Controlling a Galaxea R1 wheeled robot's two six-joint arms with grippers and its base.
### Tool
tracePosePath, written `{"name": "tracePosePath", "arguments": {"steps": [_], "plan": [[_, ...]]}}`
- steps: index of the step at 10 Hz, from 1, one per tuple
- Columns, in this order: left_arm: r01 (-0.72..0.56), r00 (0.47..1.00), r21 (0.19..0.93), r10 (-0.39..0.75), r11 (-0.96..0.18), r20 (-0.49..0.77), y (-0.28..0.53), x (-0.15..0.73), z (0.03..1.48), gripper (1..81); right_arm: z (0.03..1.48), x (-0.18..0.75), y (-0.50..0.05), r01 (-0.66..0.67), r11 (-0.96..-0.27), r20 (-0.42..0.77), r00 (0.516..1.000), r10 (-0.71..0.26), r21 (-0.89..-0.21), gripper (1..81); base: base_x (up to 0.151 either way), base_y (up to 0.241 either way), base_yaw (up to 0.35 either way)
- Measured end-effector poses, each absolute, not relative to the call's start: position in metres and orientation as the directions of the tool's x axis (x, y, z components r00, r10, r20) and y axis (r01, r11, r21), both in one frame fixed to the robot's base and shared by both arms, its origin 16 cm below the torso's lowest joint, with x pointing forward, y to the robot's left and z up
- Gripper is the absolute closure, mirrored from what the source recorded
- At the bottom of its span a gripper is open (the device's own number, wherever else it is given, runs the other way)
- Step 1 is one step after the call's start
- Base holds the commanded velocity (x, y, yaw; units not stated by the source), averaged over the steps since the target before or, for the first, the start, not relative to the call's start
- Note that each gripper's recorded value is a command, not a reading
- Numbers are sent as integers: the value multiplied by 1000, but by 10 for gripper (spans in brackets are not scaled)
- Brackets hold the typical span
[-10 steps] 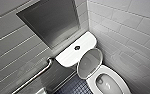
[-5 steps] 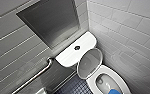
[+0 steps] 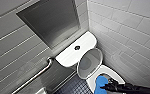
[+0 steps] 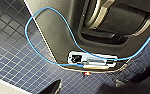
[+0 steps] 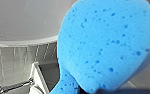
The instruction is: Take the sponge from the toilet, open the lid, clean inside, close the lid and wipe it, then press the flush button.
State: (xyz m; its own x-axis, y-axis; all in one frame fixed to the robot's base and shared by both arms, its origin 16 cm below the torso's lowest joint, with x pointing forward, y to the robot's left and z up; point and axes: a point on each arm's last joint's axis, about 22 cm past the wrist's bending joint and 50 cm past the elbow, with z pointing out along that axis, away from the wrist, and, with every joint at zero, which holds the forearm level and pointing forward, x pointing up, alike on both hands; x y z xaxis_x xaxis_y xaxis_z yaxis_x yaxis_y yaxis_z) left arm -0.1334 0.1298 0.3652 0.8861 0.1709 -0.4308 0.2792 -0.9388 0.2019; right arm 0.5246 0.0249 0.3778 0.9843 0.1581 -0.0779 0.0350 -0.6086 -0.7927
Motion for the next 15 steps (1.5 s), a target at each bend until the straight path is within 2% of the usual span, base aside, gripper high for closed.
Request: {"name": "tracePosePath", "arguments": {"steps": [7,9,13,15], "plan": [[278,885,196,172,-940,-432,134,-135,366,10,313,557,106,-25,-726,-122,989,82,-687,811,0,0,0],[278,885,196,172,-940,-432,134,-135,365,10,297,555,110,-61,-749,-136,990,40,-660,811,0,0,0],[278,886,197,171,-940,-431,134,-135,365,10,282,542,107,-112,-723,-120,992,-41,-681,811,0,0,0],[278,886,197,171,-940,-431,134,-135,365,10,290,539,104,-89,-708,-110,994,-16,-700,811,0,0,0]]}}
